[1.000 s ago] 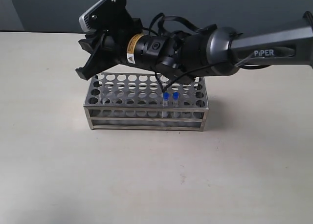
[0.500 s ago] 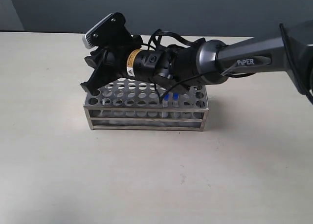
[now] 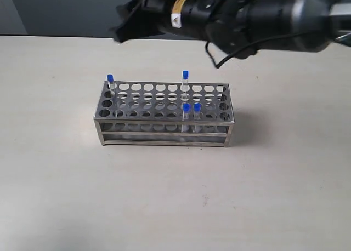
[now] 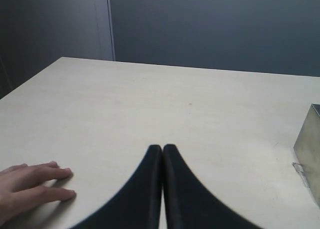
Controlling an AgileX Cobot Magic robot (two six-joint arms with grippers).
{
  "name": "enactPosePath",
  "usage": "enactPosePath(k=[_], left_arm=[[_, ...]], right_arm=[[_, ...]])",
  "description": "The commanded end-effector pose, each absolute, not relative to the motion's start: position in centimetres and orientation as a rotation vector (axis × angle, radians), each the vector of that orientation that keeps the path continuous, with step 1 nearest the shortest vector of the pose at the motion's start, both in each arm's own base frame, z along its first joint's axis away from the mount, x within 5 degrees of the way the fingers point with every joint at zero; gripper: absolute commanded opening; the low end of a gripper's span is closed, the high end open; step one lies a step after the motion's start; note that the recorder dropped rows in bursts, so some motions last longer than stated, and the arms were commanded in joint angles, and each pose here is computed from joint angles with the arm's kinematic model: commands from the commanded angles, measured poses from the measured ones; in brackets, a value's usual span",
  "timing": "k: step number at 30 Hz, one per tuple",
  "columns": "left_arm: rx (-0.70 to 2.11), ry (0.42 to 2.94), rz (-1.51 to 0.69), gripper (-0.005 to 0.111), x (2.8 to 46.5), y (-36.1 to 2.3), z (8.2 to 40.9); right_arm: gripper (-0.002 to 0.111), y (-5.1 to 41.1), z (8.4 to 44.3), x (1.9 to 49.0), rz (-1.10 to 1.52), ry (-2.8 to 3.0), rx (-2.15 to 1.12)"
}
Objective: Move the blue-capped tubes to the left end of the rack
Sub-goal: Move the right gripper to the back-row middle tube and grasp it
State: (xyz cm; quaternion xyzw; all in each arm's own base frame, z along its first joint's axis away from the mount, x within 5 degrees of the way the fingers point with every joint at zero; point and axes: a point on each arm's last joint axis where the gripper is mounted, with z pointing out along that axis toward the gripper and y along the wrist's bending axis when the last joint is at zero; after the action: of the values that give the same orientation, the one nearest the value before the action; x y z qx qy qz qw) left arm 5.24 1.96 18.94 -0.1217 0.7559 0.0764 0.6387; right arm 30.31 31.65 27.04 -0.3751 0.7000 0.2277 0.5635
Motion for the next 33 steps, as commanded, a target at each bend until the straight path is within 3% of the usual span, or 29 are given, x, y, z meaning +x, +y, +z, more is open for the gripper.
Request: enactPosePath(k=[1, 6, 13, 19, 33], left_arm=[[-0.279, 1.724, 0.172, 0.001, 5.2, 2.0, 19.0], [-0.279, 1.724, 0.172, 0.001, 5.2, 2.0, 19.0], [-0.279, 1.724, 0.172, 0.001, 5.2, 2.0, 19.0], [-0.279, 1.724, 0.172, 0.001, 5.2, 2.0, 19.0], [-0.279, 1.724, 0.172, 0.001, 5.2, 2.0, 19.0]], right_arm=[[0.038, 27.0, 28.8, 30.6, 0.476, 1.672, -0.799], [0.038, 23.8, 26.1, 30.5, 0.397, 1.812, -0.784], [0.039, 23.7, 21.8, 30.3, 0.378, 1.909, -0.842], [0.060, 24.2, 19.7, 30.8, 0.398, 1.935, -0.845], [0.058, 25.2, 15.6, 31.7, 0.458, 1.953, -0.799]])
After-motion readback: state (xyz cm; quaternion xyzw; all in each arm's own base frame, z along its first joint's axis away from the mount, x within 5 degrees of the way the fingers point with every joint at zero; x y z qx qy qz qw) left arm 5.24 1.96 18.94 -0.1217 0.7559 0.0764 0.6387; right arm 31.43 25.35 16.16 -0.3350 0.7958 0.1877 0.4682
